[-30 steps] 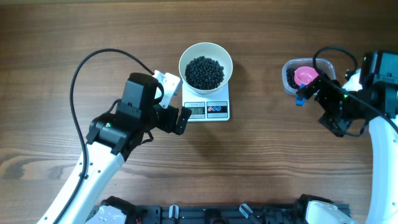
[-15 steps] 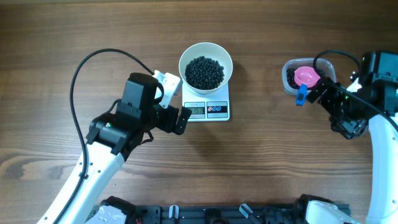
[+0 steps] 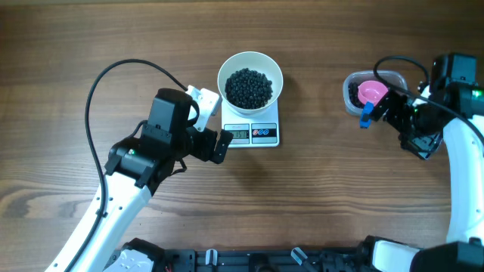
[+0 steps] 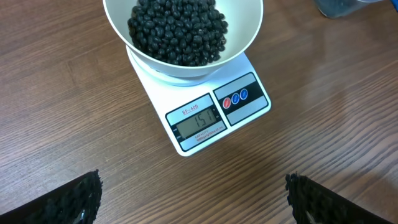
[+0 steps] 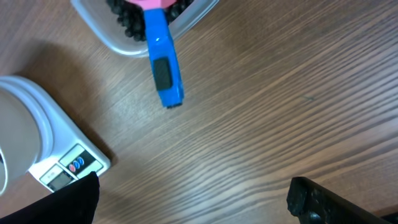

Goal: Scoop item into bowl and weigh 150g on scale

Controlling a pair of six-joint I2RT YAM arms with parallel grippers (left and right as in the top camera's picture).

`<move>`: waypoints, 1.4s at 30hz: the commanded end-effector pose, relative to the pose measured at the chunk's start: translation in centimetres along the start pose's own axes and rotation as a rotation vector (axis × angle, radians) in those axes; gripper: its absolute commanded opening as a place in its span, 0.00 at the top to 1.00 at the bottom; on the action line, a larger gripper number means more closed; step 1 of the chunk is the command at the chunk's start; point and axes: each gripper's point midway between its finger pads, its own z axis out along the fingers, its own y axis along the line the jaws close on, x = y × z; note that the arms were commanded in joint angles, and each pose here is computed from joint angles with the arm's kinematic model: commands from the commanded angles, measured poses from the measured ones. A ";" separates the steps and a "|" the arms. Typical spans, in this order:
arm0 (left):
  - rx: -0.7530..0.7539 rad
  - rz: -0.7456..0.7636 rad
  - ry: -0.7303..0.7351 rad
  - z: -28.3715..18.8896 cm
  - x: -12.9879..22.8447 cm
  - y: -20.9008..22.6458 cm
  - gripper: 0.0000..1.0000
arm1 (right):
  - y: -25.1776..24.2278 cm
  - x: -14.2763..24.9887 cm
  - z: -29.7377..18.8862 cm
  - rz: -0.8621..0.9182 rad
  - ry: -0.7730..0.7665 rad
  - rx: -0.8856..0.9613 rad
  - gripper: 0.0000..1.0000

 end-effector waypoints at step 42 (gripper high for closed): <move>0.019 0.005 0.005 0.2 0.2 -0.4 0.00 | 1.8 -0.2 7.5 0.145 0.092 -0.421 0.24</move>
